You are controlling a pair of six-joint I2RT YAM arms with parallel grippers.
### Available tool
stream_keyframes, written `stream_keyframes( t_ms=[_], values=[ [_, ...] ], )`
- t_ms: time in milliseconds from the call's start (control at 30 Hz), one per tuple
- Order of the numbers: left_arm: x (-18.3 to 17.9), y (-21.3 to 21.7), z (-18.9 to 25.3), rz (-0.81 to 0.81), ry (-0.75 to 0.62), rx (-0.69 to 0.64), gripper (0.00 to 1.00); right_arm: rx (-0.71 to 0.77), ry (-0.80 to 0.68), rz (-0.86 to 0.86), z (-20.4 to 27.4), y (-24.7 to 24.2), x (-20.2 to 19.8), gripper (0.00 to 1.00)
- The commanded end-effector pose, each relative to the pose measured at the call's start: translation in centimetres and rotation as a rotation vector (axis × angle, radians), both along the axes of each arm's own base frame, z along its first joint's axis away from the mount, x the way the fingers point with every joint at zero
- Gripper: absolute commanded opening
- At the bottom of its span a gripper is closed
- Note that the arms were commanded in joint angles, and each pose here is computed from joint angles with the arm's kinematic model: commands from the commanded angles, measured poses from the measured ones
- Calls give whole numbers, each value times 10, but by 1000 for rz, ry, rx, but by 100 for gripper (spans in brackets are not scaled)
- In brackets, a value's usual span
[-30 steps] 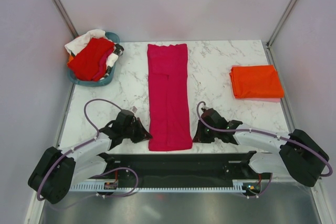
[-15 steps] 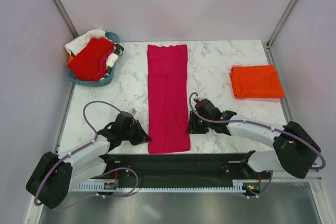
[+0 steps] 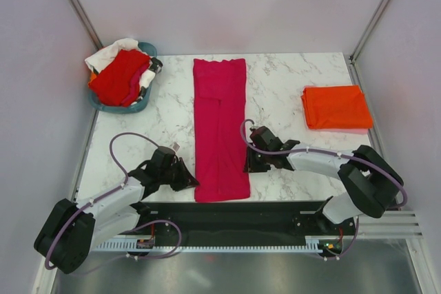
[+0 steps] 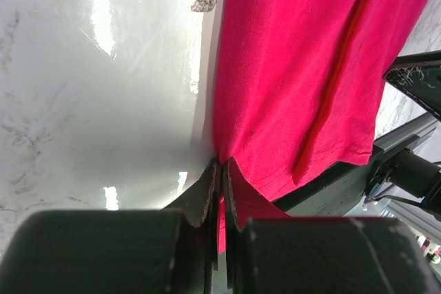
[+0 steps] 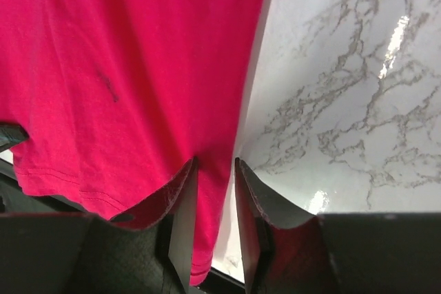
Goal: Fold and stack the t-shirts
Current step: Fold the tshirt
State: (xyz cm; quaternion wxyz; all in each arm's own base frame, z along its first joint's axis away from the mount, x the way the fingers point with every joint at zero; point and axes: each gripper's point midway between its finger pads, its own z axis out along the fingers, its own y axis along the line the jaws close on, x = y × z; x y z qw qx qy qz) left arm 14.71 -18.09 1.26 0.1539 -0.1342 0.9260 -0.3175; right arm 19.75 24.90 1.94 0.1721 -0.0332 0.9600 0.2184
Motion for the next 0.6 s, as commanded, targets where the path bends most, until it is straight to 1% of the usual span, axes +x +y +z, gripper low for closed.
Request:
stream_keyframes(
  t_ms=[0,67,133,167,333,400,433,500,533,567],
  values=[
    [-13,7,-11,4,66,37,6,27,-27,13,3,10,11,33],
    [-13,7,-12,4,67,37,5,22,-26,5,1,8,13,24],
    [-12,7,-12,8,65,37,2,4,-12,-10,-4,0,13,11],
    [-13,7,-13,8,66,38,2,2,-5,-32,-5,-7,15,9],
    [-14,8,-15,13,71,36,2,8,0,-69,-7,-28,9,5],
    [-14,7,-15,13,70,33,2,16,-7,-79,-5,-31,8,6],
    [-14,7,-15,16,70,31,2,13,3,-78,-8,-34,4,11],
    [-14,7,-14,17,67,28,2,25,6,-73,-7,-34,0,15],
    [-15,8,-15,17,70,30,2,26,16,-72,-9,-35,-3,18],
    [-15,7,-14,13,67,25,2,48,27,-57,-7,-32,-7,25]
  ],
)
